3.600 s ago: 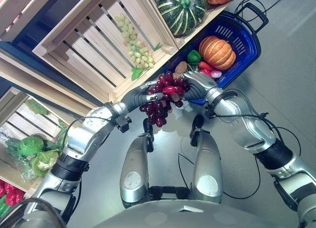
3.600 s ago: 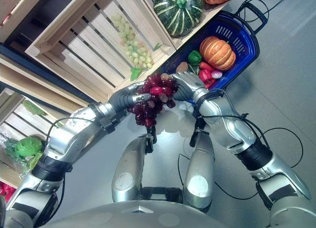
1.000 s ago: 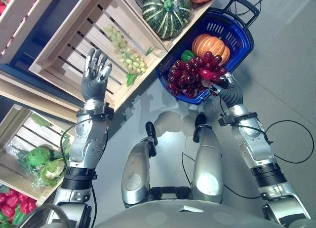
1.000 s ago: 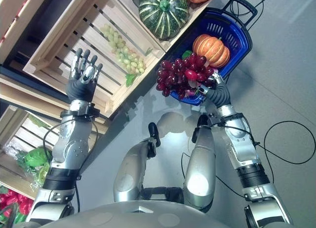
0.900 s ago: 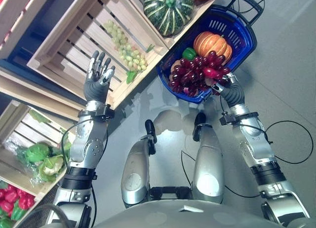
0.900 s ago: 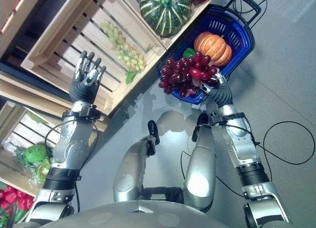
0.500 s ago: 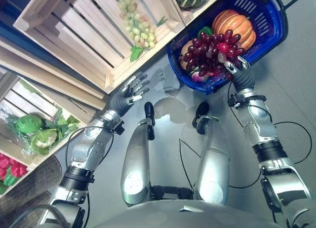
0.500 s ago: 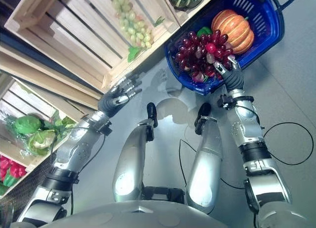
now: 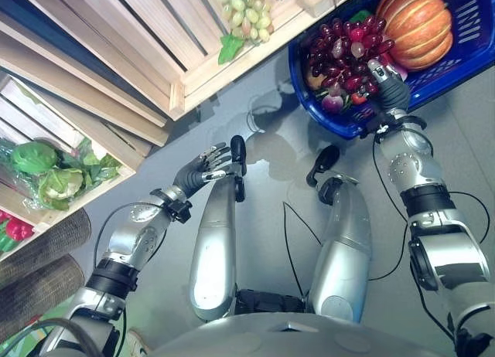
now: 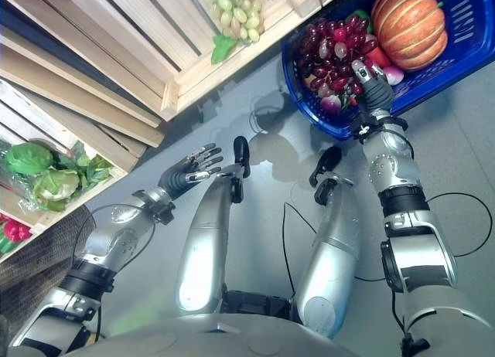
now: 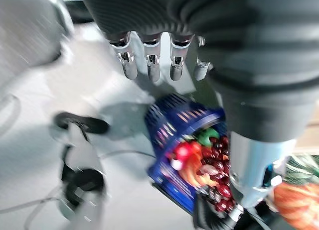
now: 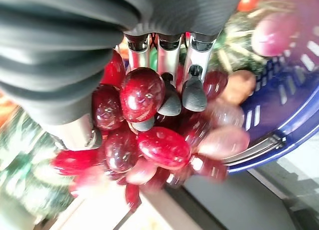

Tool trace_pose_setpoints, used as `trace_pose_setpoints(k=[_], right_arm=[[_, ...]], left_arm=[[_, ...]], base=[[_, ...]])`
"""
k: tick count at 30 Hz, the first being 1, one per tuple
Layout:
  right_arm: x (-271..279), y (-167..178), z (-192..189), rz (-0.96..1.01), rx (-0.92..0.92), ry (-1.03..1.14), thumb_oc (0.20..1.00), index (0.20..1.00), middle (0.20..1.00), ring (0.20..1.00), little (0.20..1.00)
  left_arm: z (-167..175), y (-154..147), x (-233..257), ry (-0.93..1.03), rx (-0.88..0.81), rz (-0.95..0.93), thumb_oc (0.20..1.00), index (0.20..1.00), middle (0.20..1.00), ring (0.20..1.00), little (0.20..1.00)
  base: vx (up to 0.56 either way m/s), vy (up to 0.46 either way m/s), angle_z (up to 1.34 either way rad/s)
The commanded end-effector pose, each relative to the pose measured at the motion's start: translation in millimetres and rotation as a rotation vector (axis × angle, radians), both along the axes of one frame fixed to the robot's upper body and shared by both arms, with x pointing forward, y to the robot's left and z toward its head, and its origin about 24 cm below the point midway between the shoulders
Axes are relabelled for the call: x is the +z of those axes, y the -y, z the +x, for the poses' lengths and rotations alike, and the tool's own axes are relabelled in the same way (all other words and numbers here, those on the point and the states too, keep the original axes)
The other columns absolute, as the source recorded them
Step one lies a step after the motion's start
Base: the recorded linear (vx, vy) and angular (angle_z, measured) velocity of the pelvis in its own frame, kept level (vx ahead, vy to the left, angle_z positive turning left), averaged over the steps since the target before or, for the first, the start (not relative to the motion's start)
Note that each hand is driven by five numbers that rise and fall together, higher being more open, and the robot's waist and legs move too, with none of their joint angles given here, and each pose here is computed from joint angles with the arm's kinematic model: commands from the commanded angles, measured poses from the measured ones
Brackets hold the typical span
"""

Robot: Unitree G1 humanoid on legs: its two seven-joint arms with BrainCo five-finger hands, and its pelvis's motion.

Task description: Pick up fruits and vegetables into the basket

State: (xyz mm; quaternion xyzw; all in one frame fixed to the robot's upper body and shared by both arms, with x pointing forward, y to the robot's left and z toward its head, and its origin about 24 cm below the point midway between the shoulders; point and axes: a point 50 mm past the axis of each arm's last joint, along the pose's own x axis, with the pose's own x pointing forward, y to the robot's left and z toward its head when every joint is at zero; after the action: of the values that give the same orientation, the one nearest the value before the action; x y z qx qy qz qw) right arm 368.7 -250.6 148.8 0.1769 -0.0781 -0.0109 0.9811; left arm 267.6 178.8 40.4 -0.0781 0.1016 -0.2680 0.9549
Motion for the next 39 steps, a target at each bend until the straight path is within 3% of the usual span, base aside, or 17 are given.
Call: trace_pose_setpoints(k=[1, 15, 16, 19, 24, 31, 34, 39], right_arm=[[18, 33, -4, 0.057, -0.069, 0.037, 0.2, 0.2, 0.2, 0.2, 0.2], [3, 62, -2, 0.345, -0.219, -0.067, 0.2, 0.2, 0.2, 0.2, 0.2], [4, 64, -3, 0.347, -0.245, -0.057, 1.0, 1.0, 1.0, 1.0, 1.0], [11, 65, -3, 0.305, -0.253, 0.009, 1.0, 1.0, 1.0, 1.0, 1.0], [17, 56, -7, -0.026, -0.257, 0.033, 1.0, 1.0, 1.0, 1.0, 1.0], [-24, 35, -21, -0.432, -0.246, -0.143, 1.0, 1.0, 1.0, 1.0, 1.0], [-42, 28, -30, -0.486, -0.252, -0.189, 1.0, 1.0, 1.0, 1.0, 1.0], [-70, 8, -57, -0.596, -0.263, -0.206, 1.0, 1.0, 1.0, 1.0, 1.0]], left_arm=[[-8, 16, -3, 0.029, -0.08, -0.024, 1.0, 1.0, 1.0, 1.0, 1.0], [-4, 24, 8, 0.126, -0.129, -0.011, 1.0, 1.0, 1.0, 1.0, 1.0], [-4, 26, 10, 0.143, -0.13, -0.007, 1.0, 1.0, 1.0, 1.0, 1.0], [-5, 28, 15, 0.187, -0.134, -0.008, 1.0, 1.0, 1.0, 1.0, 1.0], [-4, 24, 42, 0.371, -0.1, 0.03, 1.0, 1.0, 1.0, 1.0, 1.0], [-9, 17, 81, 0.659, -0.059, 0.104, 1.0, 1.0, 1.0, 1.0, 1.0], [-13, 15, 95, 0.812, -0.043, 0.222, 1.0, 1.0, 1.0, 1.0, 1.0], [-24, 12, 119, 1.23, 0.119, 0.626, 1.0, 1.0, 1.0, 1.0, 1.0]], base=[[0.01, 0.029, 0.04], [0.0, 0.02, -0.02], [0.0, 0.0, 0.0], [0.0, 0.0, 0.0], [-0.03, -0.006, -0.01], [-0.03, -0.012, -0.05], [-0.02, -0.012, -0.09], [0.01, 0.033, -0.1]])
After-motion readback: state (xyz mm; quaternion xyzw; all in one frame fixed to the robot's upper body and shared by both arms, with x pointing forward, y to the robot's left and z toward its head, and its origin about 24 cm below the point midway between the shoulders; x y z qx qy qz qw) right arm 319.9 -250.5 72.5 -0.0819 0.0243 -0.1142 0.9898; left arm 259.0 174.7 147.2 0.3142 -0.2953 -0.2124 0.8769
